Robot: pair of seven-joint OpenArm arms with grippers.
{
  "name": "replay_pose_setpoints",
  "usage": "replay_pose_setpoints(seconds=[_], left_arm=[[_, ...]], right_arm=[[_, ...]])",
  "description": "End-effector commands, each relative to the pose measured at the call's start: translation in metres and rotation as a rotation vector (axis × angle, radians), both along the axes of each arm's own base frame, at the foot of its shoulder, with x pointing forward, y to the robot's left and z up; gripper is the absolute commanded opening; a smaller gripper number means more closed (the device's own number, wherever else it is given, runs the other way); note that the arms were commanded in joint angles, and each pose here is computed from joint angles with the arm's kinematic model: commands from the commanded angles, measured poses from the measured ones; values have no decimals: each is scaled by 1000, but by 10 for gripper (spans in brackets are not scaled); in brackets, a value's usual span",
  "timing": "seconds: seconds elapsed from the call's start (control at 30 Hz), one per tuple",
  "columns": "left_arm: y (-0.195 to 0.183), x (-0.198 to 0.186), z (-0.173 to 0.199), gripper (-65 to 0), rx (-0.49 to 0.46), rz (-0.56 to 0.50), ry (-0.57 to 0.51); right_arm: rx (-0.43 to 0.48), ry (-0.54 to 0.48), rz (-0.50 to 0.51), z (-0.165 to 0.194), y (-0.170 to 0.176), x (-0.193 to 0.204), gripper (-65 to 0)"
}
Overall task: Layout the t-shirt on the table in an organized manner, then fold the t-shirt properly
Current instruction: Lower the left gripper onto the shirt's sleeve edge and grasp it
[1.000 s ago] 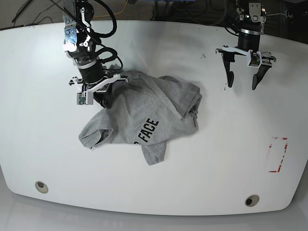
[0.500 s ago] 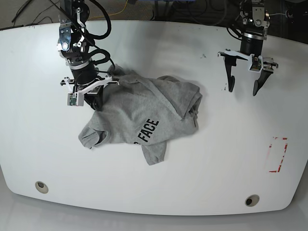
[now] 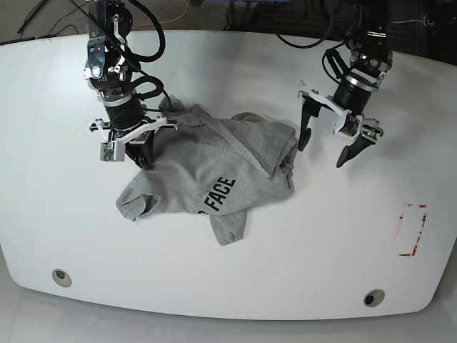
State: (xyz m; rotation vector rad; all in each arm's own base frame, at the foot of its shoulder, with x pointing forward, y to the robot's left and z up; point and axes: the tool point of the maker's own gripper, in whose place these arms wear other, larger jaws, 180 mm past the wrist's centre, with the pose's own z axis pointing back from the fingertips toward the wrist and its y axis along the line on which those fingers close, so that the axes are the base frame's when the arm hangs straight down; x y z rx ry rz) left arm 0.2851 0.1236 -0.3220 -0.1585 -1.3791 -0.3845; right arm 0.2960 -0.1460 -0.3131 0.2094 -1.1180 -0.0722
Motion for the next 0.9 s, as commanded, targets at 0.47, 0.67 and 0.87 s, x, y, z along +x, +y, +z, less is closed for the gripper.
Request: replay_pose_setpoints(seconds=[0.47, 0.67, 0.87], left_arm=[[-25, 0, -36, -157, -10, -106, 122], [-26, -2, -43, -157, -13, -110, 140], [-30, -1, -48, -157, -20, -137, 153]], right_arm=[[-9, -57, 5, 15, -2, 5, -650], [-9, -55, 5, 14, -2, 4, -650], [-6, -54, 5, 14, -1, 4, -650]])
